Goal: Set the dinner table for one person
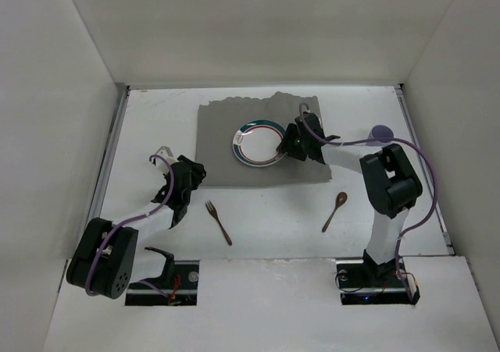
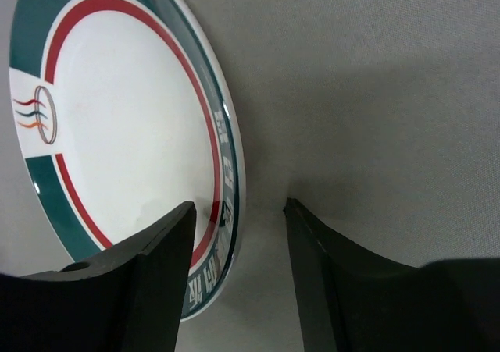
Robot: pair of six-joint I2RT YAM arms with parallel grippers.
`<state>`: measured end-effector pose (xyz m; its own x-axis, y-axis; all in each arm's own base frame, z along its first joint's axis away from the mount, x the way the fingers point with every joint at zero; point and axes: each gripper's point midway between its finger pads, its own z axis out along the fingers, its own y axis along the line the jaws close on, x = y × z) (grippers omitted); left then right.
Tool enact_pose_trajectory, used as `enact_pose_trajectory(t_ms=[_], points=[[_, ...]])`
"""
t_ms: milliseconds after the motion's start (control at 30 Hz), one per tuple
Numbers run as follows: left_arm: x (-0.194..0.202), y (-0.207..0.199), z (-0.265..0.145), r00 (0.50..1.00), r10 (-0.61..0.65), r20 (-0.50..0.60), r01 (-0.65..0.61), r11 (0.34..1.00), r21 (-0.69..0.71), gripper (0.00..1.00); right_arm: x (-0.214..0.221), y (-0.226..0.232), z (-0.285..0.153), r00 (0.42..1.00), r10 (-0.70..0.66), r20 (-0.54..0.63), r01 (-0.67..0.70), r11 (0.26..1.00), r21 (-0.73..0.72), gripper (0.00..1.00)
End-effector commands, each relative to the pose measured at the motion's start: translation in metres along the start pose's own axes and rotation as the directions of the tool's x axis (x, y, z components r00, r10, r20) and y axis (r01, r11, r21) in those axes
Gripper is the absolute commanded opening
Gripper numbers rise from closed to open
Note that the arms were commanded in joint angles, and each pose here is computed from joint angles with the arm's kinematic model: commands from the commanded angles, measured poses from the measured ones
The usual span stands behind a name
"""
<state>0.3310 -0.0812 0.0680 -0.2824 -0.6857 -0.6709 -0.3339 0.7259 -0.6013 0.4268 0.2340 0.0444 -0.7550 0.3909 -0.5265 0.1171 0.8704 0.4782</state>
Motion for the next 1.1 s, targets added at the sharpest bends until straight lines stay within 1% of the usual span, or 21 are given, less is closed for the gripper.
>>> enact_pose_trajectory(t_ms=[0, 200, 267, 300, 333, 367, 400, 433, 467, 500, 533, 600, 667, 733, 800, 867, 933, 1067], points=[[-0.013, -0.013, -0.001, 0.999, -0.023, 0.045, 0.021, 0.999, 0.046, 0.37, -0.016, 0.007, -0.024, 0.998, -0.03, 0.064, 0.031, 1.0, -0.004, 0.6], [-0.014, -0.019, -0.003, 0.999, -0.023, 0.047, 0.02, 0.998, 0.06, 0.37, -0.055, 0.022, -0.092, 0.977, -0.016, 0.213, 0.033, 0.997, -0.074, 0.7], [-0.014, -0.022, -0.005, 0.998, -0.017, 0.052, 0.013, 0.998, 0.069, 0.37, -0.07, 0.019, -0.112, 0.964, 0.013, 0.267, 0.01, 0.997, -0.083, 0.7], [-0.014, -0.024, -0.006, 0.999, -0.013, 0.053, 0.009, 0.997, 0.073, 0.37, -0.081, 0.014, -0.12, 0.952, 0.032, 0.303, -0.009, 0.997, -0.076, 0.66], [-0.014, -0.026, -0.006, 0.998, -0.012, 0.056, 0.008, 0.997, 0.079, 0.37, -0.094, 0.007, -0.129, 0.938, 0.052, 0.343, -0.034, 0.998, -0.06, 0.58], [-0.01, -0.028, -0.007, 0.999, -0.006, 0.048, 0.002, 0.996, 0.084, 0.37, -0.107, -0.002, -0.136, 0.922, 0.065, 0.383, -0.054, 0.998, -0.037, 0.48], [-0.007, -0.032, -0.008, 0.999, -0.001, 0.04, -0.003, 0.996, 0.093, 0.37, -0.12, -0.013, -0.144, 0.905, 0.074, 0.419, -0.078, 0.997, -0.007, 0.31], [-0.005, -0.035, -0.009, 0.999, 0.002, 0.035, -0.006, 0.995, 0.103, 0.37, -0.133, -0.028, -0.153, 0.883, 0.091, 0.46, -0.116, 0.993, 0.027, 0.17], [-0.003, -0.039, -0.011, 0.999, 0.009, 0.031, -0.013, 0.993, 0.114, 0.37, -0.146, -0.045, -0.163, 0.857, 0.103, 0.504, -0.157, 0.985, 0.067, 0.11], [-0.002, -0.043, -0.012, 0.999, 0.012, 0.035, -0.016, 0.992, 0.122, 0.37, -0.158, -0.061, -0.173, 0.833, 0.104, 0.544, -0.189, 0.977, 0.103, 0.09], [-0.002, -0.044, -0.013, 0.999, 0.017, 0.041, -0.022, 0.992, 0.122, 0.37, -0.169, -0.078, -0.183, 0.809, 0.106, 0.578, -0.225, 0.965, 0.137, 0.1], [0.001, -0.046, -0.014, 0.998, 0.029, 0.046, -0.035, 0.992, 0.124, 0.37, -0.185, -0.113, -0.2, 0.765, 0.1, 0.636, -0.294, 0.933, 0.207, 0.14], [0.002, -0.052, -0.017, 0.998, 0.042, 0.046, -0.048, 0.989, 0.141, 0.37, -0.193, -0.147, -0.217, 0.724, 0.092, 0.684, -0.364, 0.893, 0.265, 0.24], [0.003, -0.055, -0.018, 0.996, 0.062, 0.06, -0.07, 0.987, 0.144, 0.37, -0.193, -0.183, -0.231, 0.683, 0.079, 0.726, -0.442, 0.837, 0.324, 0.4], [0.006, -0.054, -0.017, 0.994, 0.084, 0.069, -0.092, 0.987, 0.133, 0.37, -0.189, -0.214, -0.242, 0.654, 0.06, 0.754, -0.508, 0.774, 0.379, 0.49], [0.007, -0.055, -0.016, 0.994, 0.087, 0.069, -0.096, 0.987, 0.132, 0.37, -0.187, -0.233, -0.247, 0.651, 0.041, 0.758, -0.534, 0.734, 0.419, 0.53], [0.01, -0.058, -0.016, 0.994, 0.089, 0.063, -0.097, 0.985, 0.139, 0.38, -0.184, -0.247, -0.246, 0.67, 0.037, 0.742, -0.541, 0.708, 0.454, 0.53], [0.019, -0.061, -0.014, 0.995, 0.095, 0.041, -0.101, 0.983, 0.152, 0.38, -0.185, -0.251, -0.223, 0.72, 0.079, 0.689, -0.516, 0.725, 0.456, 0.52]])
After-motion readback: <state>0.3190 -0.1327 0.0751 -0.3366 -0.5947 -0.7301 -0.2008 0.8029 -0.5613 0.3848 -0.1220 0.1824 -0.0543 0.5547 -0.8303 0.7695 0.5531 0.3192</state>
